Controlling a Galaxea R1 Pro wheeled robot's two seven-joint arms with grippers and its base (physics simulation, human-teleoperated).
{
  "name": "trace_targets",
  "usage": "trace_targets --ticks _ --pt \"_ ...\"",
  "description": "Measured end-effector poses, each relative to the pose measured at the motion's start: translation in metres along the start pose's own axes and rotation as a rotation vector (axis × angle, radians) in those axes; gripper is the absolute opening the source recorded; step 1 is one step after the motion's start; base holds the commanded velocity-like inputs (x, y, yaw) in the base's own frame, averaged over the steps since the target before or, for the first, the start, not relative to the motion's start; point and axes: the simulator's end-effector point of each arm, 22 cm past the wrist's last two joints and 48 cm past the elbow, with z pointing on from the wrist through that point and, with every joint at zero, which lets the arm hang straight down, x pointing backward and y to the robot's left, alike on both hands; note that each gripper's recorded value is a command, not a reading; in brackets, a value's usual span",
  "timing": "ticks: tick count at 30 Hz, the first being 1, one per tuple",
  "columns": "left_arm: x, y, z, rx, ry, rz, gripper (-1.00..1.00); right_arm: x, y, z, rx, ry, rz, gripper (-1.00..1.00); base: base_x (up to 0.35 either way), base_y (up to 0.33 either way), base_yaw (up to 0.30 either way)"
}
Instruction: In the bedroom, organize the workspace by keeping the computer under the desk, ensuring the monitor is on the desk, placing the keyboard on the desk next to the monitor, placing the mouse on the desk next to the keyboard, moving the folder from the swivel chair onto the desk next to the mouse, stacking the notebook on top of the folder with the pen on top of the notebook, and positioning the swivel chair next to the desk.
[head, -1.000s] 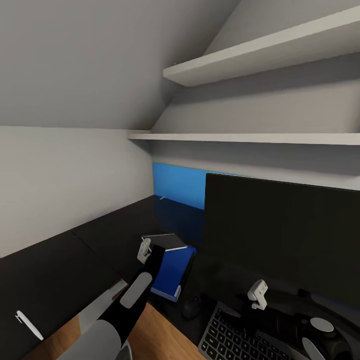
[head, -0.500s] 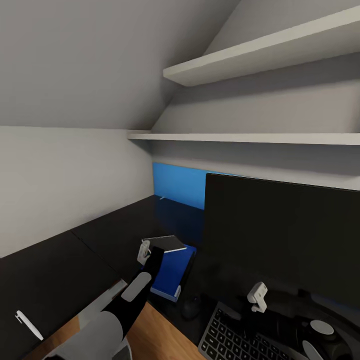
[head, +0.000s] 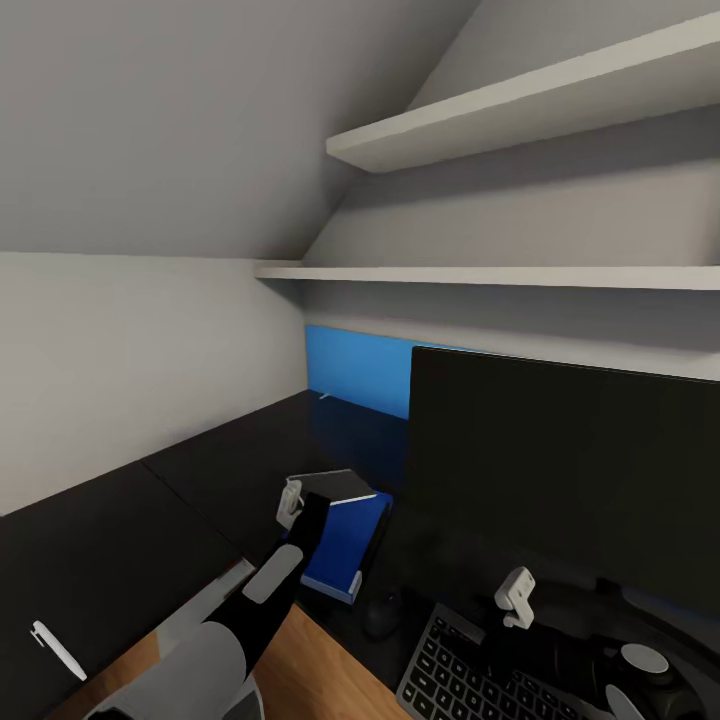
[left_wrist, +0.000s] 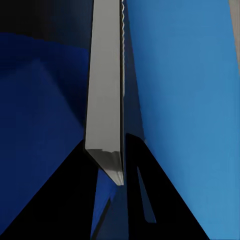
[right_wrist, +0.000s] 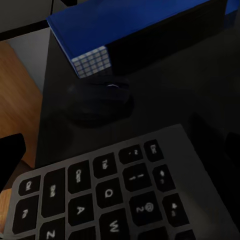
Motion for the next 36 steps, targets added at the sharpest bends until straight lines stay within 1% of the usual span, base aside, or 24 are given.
trace_targets --ticks 17,22,31,32,36 --pt "0.001 -0.006 0.0 0.026 0.004 -0.002 -1.0 0.001 0.002 0.001 -0.004 0.0 0.003 1.0 0.0 0.0 0.0" --pt "0.008 -0.004 0.0 0.022 0.029 -0.002 -1.0 0.001 0.002 0.001 -0.004 0.0 0.003 1.0 0.0 0.0 0.0" --pt "0.01 0.0 -0.001 0.014 0.037 0.0 -1.0 0.001 0.002 0.001 -0.004 -0.001 0.003 1.0 0.0 0.0 0.0" --pt "0.01 0.001 -0.001 0.014 0.037 0.0 1.0 0.001 0.002 0.001 -0.004 -0.001 0.003 1.0 0.0 0.0 0.0" --pt "0.011 0.008 -0.001 -0.003 0.038 0.004 1.0 0.001 0.002 0.001 -0.004 -0.001 0.003 1.0 0.0 0.0 0.0"
